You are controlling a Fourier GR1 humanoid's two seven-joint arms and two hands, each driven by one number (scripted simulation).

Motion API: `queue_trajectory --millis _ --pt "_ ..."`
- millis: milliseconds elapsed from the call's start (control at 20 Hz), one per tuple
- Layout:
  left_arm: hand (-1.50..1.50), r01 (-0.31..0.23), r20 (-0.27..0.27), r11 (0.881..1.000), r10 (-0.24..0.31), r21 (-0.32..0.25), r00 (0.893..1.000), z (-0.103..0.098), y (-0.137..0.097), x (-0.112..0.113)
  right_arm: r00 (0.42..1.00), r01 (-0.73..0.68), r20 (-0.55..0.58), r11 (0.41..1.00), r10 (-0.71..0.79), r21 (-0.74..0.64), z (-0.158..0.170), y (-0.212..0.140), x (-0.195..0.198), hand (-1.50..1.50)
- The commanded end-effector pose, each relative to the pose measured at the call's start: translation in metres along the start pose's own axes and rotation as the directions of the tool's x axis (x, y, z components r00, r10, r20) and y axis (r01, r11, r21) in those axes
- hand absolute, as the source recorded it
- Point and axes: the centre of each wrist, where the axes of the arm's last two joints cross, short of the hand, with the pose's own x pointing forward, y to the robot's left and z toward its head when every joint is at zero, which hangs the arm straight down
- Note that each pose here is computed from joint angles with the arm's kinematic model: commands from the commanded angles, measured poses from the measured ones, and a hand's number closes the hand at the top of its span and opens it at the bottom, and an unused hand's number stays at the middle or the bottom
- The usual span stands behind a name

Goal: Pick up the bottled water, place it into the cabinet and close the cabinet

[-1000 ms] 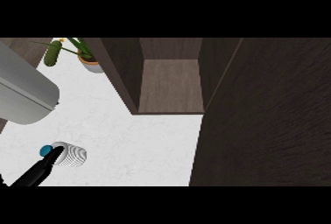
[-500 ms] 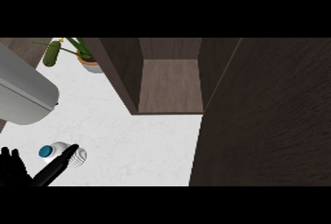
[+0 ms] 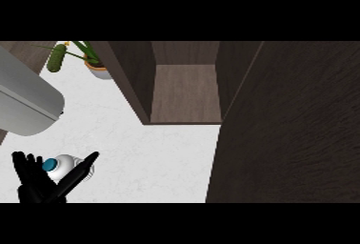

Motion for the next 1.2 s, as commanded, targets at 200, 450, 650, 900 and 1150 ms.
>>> queue_trajectory --millis 200,450,650,900,1150 --pt "-1.50 -0.007 -0.028 1.000 0.007 0.011 1.000 0.006 0.014 -0.051 0.996 -0.044 0.073 0.999 0.046 -0.022 0.006 -0.002 0.027 -1.50" --pt "-1.50 0.005 -0.013 1.000 -0.005 0.028 1.000 0.002 -0.003 -0.057 0.996 -0.049 0.071 0.999 0.050 -0.009 0.012 0.002 0.023 -1.50" --pt "-1.50 0.009 -0.012 0.998 -0.008 0.068 1.000 0.006 -0.003 -0.084 0.997 -0.032 0.074 0.999 0.033 -0.013 0.011 0.006 0.022 -1.50" --pt "-1.50 -0.005 -0.028 0.998 0.007 0.055 1.000 0.016 0.015 -0.096 0.997 -0.053 0.061 0.999 0.053 -0.010 0.014 0.006 0.029 -1.50" --pt "-1.50 -0.088 0.008 0.995 0.088 0.038 0.996 0.017 0.021 -0.100 0.998 -0.039 0.042 0.999 0.040 -0.026 0.016 0.008 0.020 -1.50"
